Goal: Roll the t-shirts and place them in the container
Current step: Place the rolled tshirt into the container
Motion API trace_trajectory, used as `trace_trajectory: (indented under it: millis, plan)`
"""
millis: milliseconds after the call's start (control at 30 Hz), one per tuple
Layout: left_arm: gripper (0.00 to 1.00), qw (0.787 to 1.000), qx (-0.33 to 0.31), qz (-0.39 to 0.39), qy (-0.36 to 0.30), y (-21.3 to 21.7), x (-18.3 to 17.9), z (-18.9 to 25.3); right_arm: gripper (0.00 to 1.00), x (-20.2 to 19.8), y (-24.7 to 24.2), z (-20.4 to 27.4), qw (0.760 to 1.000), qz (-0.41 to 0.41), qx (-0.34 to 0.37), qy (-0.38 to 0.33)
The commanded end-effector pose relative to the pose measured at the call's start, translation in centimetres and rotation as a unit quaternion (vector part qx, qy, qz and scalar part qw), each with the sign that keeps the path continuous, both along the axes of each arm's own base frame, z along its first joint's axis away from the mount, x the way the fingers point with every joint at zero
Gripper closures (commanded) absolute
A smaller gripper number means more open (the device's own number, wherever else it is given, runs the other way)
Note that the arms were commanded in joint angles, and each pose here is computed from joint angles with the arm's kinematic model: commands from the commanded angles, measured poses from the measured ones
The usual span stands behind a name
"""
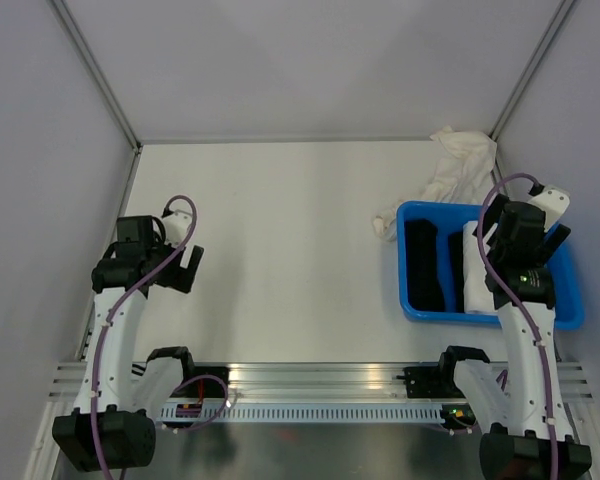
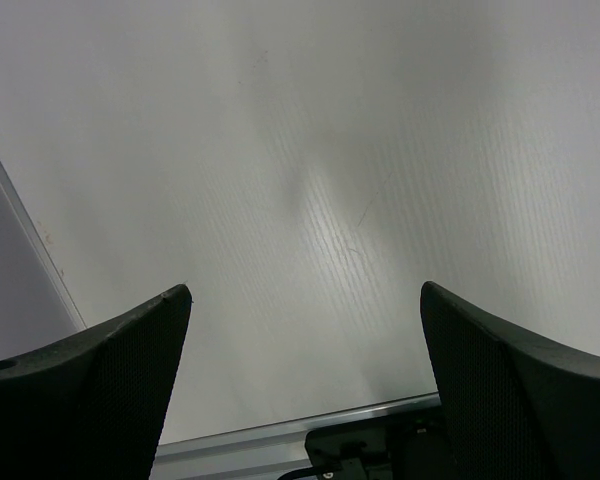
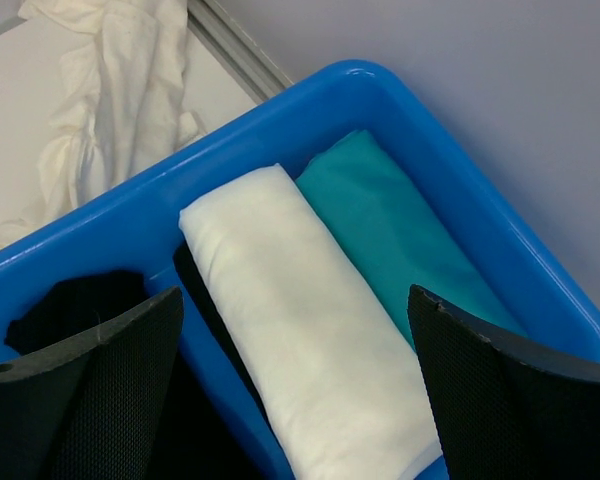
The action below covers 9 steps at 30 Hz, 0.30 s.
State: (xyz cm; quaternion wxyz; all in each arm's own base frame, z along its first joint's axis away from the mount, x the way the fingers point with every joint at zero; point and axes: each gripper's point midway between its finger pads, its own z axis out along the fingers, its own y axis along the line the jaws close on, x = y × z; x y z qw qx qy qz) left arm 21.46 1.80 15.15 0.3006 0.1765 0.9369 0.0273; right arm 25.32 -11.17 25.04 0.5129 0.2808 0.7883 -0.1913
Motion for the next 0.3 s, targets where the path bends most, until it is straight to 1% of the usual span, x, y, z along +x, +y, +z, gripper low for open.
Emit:
trace_trajectory:
  millis: [0, 167, 267]
  plan:
    - [0.00, 0.999, -0.012, 0.019, -0.033, -0.2, -0.1, 1.8, 0.02, -0.3, 0.6, 0.6, 0.999, 0.011, 0.004, -0.033]
    - [0.00, 1.000, -0.013, 0.020, -0.015, -0.1, 0.3, 1.3, 0.02, -0.3, 1.3, 0.6, 0.998, 0.030, 0.003, -0.059]
    - [0.00, 0.999, -0.012, 0.027, -0.019, 0.1, 0.7, 1.9, 0.02, -0.4, 1.6, 0.8, 0.997, 0.034, -0.001, -0.066]
